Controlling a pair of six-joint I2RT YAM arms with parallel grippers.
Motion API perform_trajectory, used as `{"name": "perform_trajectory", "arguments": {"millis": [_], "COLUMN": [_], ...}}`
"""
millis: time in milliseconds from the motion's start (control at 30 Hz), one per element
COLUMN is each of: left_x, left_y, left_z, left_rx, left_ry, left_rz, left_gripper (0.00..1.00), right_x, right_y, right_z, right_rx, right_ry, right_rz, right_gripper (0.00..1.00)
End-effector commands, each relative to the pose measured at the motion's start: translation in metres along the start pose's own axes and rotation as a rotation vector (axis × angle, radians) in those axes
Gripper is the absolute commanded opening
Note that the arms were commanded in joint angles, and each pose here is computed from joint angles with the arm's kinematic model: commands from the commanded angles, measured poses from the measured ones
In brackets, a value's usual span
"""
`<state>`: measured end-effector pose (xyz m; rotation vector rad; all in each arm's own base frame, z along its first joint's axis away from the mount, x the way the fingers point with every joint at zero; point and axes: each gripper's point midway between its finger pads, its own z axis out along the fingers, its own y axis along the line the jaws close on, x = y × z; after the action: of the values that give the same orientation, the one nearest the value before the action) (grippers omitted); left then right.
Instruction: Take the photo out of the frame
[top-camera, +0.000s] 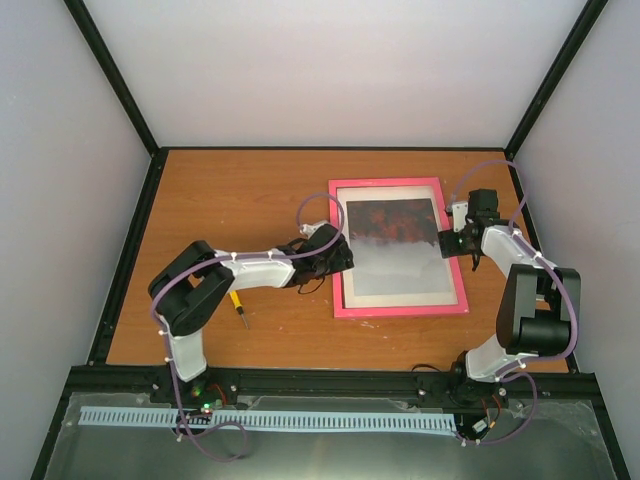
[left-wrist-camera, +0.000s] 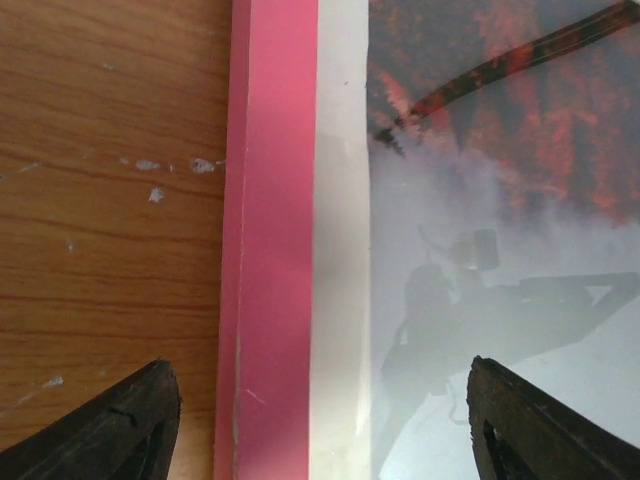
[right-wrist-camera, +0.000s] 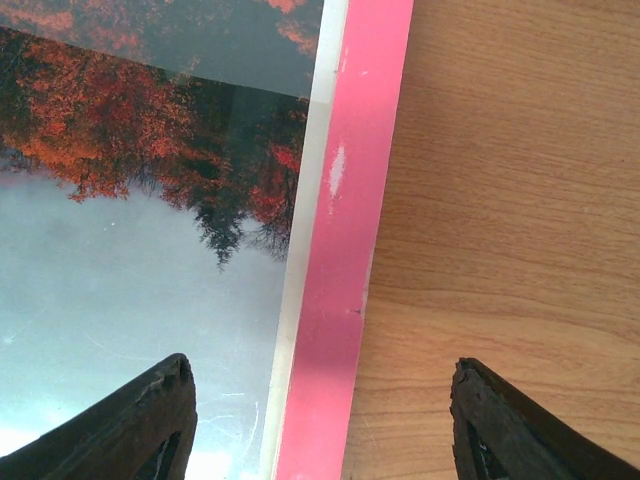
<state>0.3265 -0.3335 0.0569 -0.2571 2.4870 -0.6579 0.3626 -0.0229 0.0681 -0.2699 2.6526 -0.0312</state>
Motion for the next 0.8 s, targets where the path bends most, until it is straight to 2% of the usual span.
{"name": "perform_trajectory", "arguments": {"millis": [0,267,367,567,767], "left_x": [0.006,0.023,0.020,-0.010,-0.020], "left_y": [-0.008,-0.049,-0.045,-0.029,-0.008], "left_z": [0.011,0.029,0.030,-0.014,-0.052], "left_rx": [0.016,0.101,0.060,-0.015,-0.025], "left_ry": [0.048,0.093,0.085,-0.039,-0.126], "left_rz": [0.049,0.148,0.168,0.226,0.268], "left_gripper": [0.77,0.73,0.73,0.76,0.77], "right_x": [-0.005,-0.005,-0.008,-0.022,-0.022], "right_y": [0.001,0.002,-0.002,-0.032,-0.043], "right_z": [-0.004,-0.005,-0.008,-0.023,-0.007], "right_rx": [-0.007,-0.010,0.003,0.080,0.049], "right_ry": [-0.032,-0.033,-0.046,-0.089,-0.046], "right_rz": [-0.010,-0.013,-0.010,-0.038,-0.056], "right_gripper": [0.69,0.68,0.68,0.66,0.59]}}
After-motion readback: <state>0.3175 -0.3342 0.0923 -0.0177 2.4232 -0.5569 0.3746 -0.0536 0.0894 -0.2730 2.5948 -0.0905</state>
